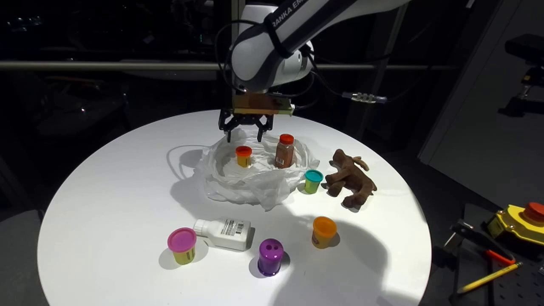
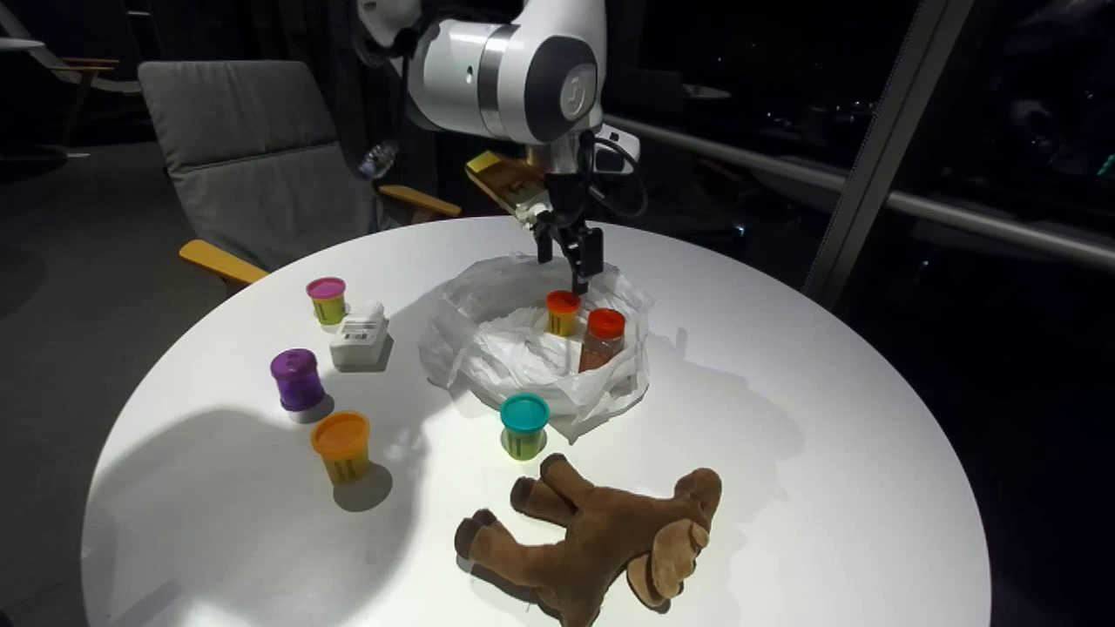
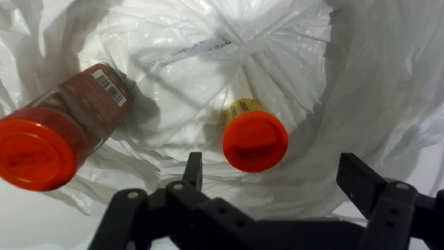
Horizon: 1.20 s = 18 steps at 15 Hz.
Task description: Put the objects on the table in the plastic bag
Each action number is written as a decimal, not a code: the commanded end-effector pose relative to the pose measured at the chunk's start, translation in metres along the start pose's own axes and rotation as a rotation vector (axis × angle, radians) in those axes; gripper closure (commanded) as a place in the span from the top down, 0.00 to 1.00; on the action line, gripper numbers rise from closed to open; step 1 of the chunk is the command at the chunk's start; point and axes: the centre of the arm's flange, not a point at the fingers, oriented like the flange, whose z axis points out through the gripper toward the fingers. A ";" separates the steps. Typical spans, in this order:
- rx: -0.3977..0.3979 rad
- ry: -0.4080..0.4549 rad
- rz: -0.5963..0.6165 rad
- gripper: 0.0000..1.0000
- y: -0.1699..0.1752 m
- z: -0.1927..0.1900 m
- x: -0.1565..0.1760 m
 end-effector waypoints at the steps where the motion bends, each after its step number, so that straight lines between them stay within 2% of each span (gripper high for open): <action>1: 0.029 -0.048 -0.055 1.00 0.028 -0.067 -0.048; 4: -0.007 -0.104 -0.147 1.00 0.047 -0.086 -0.077; 9: 0.002 -0.188 -0.237 1.00 0.082 -0.091 -0.139; 13: 0.000 -0.250 -0.310 1.00 0.102 -0.081 -0.206; 16: -0.016 -0.314 -0.314 1.00 0.121 -0.067 -0.260; 18: 0.004 -0.329 -0.330 1.00 0.135 -0.056 -0.301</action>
